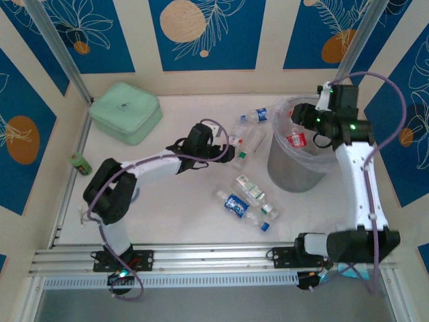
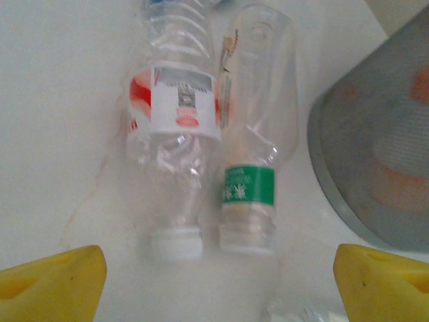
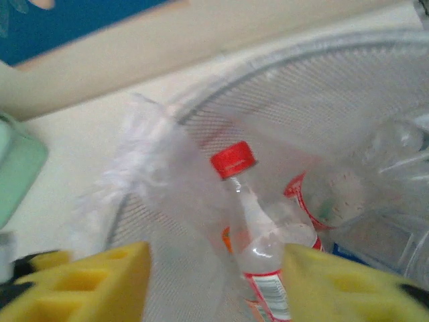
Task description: Put the plastic bottles in the bin
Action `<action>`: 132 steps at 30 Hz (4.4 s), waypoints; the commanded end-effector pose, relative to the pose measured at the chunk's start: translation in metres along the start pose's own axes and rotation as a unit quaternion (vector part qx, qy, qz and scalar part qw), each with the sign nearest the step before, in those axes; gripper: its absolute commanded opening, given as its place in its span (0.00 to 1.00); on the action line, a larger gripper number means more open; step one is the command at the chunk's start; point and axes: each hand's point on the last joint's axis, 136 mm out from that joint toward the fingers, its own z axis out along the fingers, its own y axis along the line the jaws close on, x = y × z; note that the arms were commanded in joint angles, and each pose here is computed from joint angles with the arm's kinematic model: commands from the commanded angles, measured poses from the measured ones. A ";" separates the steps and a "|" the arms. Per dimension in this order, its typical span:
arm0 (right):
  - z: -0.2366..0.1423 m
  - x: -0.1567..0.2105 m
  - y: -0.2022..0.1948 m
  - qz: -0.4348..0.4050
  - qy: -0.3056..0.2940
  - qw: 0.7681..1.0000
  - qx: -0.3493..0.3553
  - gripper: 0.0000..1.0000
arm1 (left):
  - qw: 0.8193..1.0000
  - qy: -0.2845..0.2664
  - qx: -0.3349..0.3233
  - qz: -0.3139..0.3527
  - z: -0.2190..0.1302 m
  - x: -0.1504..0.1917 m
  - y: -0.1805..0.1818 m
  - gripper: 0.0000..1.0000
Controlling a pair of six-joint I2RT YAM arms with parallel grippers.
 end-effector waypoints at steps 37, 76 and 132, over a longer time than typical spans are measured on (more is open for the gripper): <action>-0.067 0.021 0.065 0.016 -0.034 0.975 -0.220 0.86 | 0.996 -0.083 -0.026 0.016 0.016 -0.055 0.038 0.48; 0.038 0.057 0.219 -0.042 0.155 0.926 -0.342 0.74 | 0.952 -0.193 0.191 0.143 -0.161 -0.009 -0.071 0.01; 0.016 0.028 -0.023 -0.118 0.130 0.977 0.119 0.05 | 0.982 -0.120 0.142 0.032 -0.092 0.018 -0.036 1.00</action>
